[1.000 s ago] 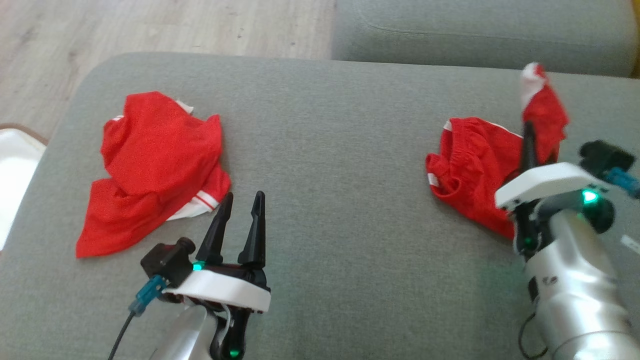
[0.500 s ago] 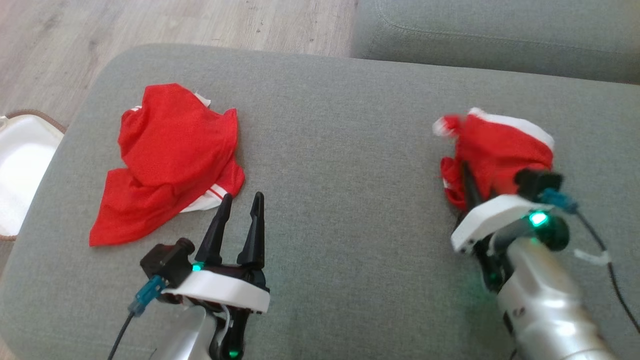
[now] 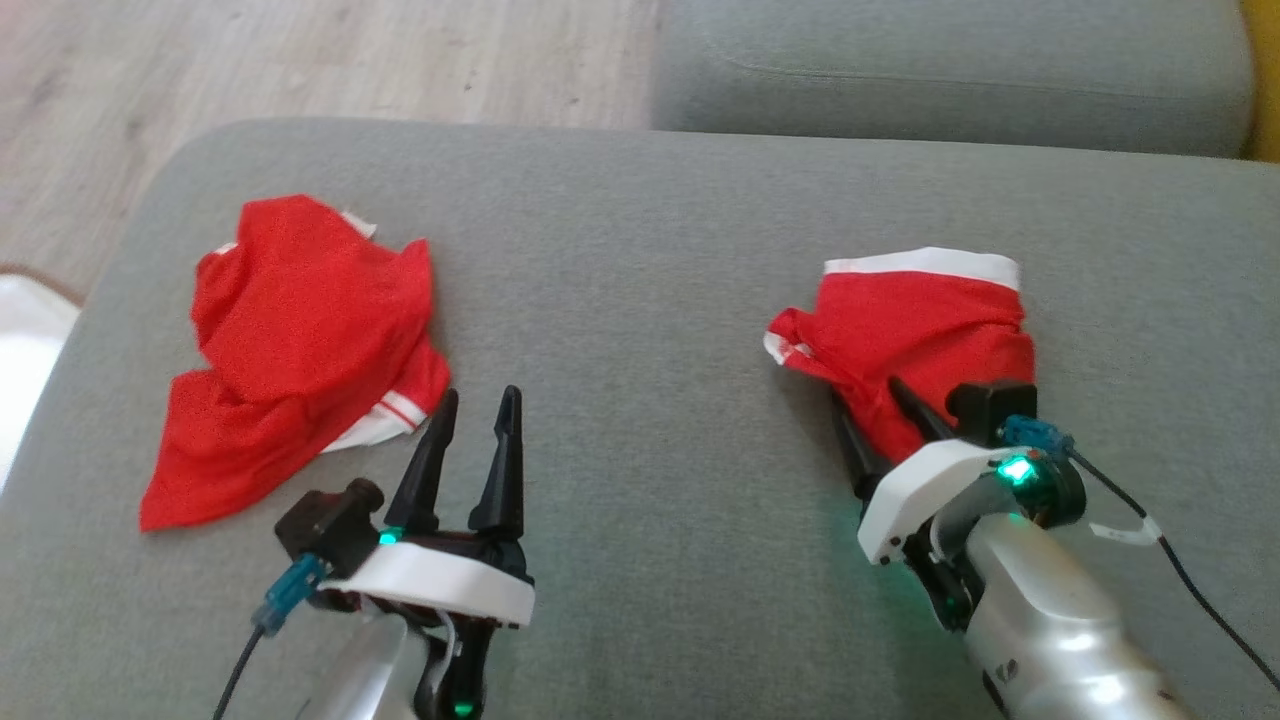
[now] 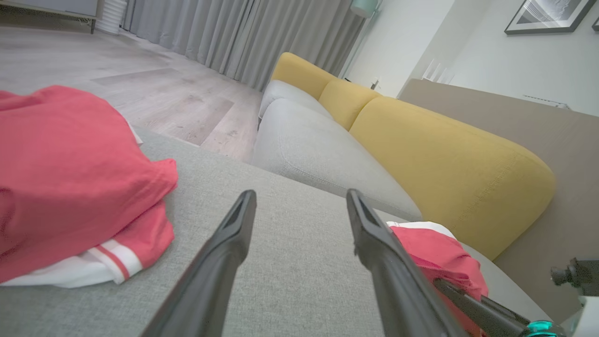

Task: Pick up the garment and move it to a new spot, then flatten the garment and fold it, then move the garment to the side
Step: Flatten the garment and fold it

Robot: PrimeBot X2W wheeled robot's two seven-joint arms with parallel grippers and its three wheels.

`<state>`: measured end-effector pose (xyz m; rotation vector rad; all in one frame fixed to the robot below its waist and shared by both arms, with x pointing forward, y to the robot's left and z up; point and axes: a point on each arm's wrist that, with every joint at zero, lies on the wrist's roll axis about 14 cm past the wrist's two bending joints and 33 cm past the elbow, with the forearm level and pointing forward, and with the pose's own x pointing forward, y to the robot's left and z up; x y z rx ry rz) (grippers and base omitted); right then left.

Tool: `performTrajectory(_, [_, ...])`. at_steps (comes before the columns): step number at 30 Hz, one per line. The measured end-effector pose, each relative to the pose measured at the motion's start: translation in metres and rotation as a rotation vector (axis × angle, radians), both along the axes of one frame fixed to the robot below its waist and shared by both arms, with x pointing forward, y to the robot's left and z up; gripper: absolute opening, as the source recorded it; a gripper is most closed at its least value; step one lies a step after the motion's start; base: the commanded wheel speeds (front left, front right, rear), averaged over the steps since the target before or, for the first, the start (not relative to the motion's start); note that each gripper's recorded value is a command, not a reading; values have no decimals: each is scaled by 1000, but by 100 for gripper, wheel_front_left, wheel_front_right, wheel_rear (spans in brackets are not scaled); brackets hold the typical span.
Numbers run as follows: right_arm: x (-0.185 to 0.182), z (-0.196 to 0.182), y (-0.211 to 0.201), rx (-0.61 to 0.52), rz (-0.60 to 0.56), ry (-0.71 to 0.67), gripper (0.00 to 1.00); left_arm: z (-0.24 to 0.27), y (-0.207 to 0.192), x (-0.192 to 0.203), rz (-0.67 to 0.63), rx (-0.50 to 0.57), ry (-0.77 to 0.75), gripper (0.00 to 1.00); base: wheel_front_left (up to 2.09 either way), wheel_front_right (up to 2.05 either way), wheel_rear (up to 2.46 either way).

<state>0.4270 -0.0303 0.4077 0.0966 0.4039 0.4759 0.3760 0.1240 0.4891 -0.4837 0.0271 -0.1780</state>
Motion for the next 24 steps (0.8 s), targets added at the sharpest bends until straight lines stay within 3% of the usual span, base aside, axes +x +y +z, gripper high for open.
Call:
performTrajectory(8, [15, 47, -29, 57, -79, -159, 100, 10, -16, 9, -45, -12, -33, 100, 0, 0, 0])
performTrajectory(16, [15, 96, -101, 132, -292, -331, 100, 28, -39, 18, -112, -10, -86, 100, 0, 0, 0])
performTrajectory(24, [-9, 106, -152, 18, -407, -441, 100, 32, -59, 23, -168, 9, -108, 100, 0, 0, 0])
